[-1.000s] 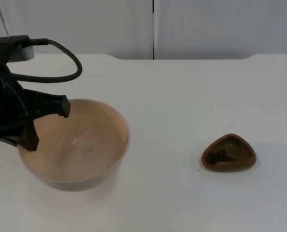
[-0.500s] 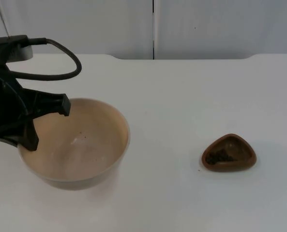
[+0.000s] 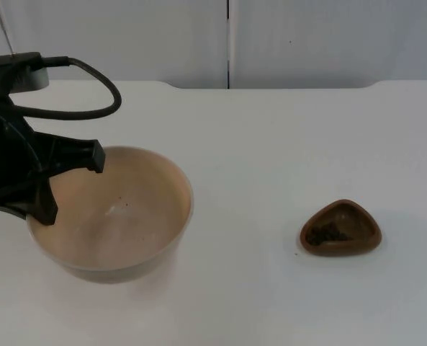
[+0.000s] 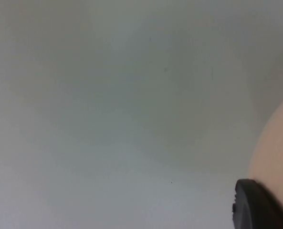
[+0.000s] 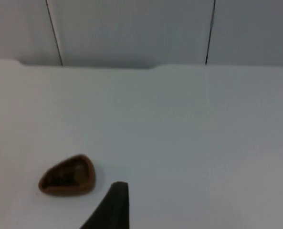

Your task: Pick up the bowl with the left hand and pour the coffee beans from the cup into the bowl with the right hand.

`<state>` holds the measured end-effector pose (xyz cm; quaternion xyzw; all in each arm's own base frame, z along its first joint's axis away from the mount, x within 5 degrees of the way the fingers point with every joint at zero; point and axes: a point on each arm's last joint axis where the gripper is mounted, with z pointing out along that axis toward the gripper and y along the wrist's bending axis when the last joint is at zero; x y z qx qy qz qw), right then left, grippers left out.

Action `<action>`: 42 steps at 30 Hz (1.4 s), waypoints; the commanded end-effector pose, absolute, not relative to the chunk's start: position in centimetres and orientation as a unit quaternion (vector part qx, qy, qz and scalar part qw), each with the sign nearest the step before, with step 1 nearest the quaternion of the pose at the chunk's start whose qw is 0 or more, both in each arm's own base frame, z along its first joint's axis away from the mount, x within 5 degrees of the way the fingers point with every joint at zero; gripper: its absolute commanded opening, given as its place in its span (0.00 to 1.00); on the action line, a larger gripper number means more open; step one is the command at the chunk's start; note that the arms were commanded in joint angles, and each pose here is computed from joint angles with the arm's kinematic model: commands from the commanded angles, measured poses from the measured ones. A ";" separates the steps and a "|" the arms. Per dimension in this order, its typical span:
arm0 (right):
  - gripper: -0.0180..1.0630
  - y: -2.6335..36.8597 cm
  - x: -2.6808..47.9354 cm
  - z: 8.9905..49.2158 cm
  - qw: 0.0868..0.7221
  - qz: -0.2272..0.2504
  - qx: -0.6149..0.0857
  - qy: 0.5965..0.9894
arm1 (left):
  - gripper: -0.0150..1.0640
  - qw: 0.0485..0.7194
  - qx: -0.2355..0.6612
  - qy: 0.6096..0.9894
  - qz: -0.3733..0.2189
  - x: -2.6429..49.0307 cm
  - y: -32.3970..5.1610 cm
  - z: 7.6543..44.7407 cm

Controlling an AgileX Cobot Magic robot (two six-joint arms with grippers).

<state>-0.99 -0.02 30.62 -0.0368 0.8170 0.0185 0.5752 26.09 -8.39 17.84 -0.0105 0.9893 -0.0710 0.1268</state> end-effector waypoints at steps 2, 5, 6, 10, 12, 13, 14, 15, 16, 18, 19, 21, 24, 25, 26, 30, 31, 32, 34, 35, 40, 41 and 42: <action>0.99 0.1 -0.3 32.5 0.584 0.019 -0.032 0.811 | 0.01 0.133 -0.018 0.988 -0.077 26.2 -8.4 18.1; 0.99 0.2 1.5 34.0 0.558 0.020 -0.033 0.829 | 0.01 0.133 -0.018 0.988 -0.077 26.2 -8.4 18.1; 0.99 0.2 2.4 34.4 0.546 0.019 -0.033 0.837 | 0.01 0.133 -0.018 0.988 -0.077 26.2 -8.4 18.1; 0.99 0.4 5.0 36.1 0.516 0.019 -0.034 0.856 | 0.01 0.133 -0.018 0.988 -0.077 26.2 -8.4 18.1; 0.99 0.5 6.9 37.1 0.497 0.017 -0.034 0.867 | 0.01 0.133 -0.018 0.988 -0.077 26.2 -8.4 18.1; 0.99 0.5 6.9 37.1 0.497 0.017 -0.034 0.867 | 0.01 0.133 -0.018 0.988 -0.077 26.2 -8.4 18.1; 0.99 0.6 8.0 37.6 0.486 0.016 -0.034 0.873 | 0.01 0.133 -0.018 0.988 -0.077 26.2 -8.4 18.1; 0.99 0.7 9.2 37.8 0.473 0.016 -0.035 0.880 | 0.01 0.133 -0.018 0.988 -0.077 26.2 -8.4 18.1; 0.99 0.7 10.1 38.3 0.467 0.016 -0.035 0.883 | 0.01 0.133 -0.018 0.988 -0.077 26.2 -8.4 18.1; 0.99 0.9 12.5 38.7 0.446 0.015 -0.035 0.894 | 0.01 0.133 -0.018 0.988 -0.077 26.2 -8.4 18.1; 0.99 0.9 12.5 38.7 0.446 0.015 -0.035 0.894 | 0.01 0.133 -0.018 0.988 -0.077 26.2 -8.4 18.1; 0.99 1.0 14.6 38.8 0.425 0.015 -0.035 0.905 | 0.01 0.135 -0.018 0.988 -0.077 26.2 -8.4 18.1; 0.99 1.2 17.6 38.4 0.393 0.013 -0.038 0.919 | 0.01 0.136 -0.019 0.987 -0.078 26.2 -8.4 18.2; 0.99 1.3 18.6 38.2 0.383 0.011 -0.042 0.923 | 0.01 0.136 -0.019 0.987 -0.079 26.2 -8.4 18.2; 0.99 1.3 18.6 38.2 0.383 0.011 -0.042 0.923 | 0.01 0.136 -0.019 0.987 -0.079 26.2 -8.4 18.2; 0.99 1.4 21.2 37.3 0.349 0.009 -0.047 0.936 | 0.01 0.136 -0.020 0.987 -0.079 26.2 -8.4 18.2; 0.99 1.5 21.7 37.0 0.339 0.009 -0.047 0.940 | 0.01 0.136 -0.020 0.987 -0.079 26.2 -8.4 18.2; 0.99 1.5 22.2 36.7 0.329 0.009 -0.047 0.943 | 0.01 0.137 -0.020 0.987 -0.079 26.3 -8.4 18.2; 0.99 1.5 22.8 36.1 0.317 0.009 -0.047 0.947 | 0.01 0.139 -0.020 0.987 -0.080 26.3 -8.4 18.2; 0.99 1.5 22.8 36.1 0.317 0.009 -0.047 0.947 | 0.01 0.139 -0.020 0.987 -0.080 26.3 -8.4 18.2; 0.99 1.8 23.7 35.1 0.292 0.015 -0.048 0.955 | 0.01 0.137 -0.022 0.987 -0.082 26.3 -8.5 18.2; 0.99 2.2 24.1 34.6 0.280 0.020 -0.054 0.958 | 0.01 0.136 -0.022 0.987 -0.081 26.2 -8.5 18.2; 0.99 2.6 24.4 34.2 0.273 0.022 -0.061 0.960 | 0.01 0.135 -0.022 0.987 -0.081 26.2 -8.5 18.2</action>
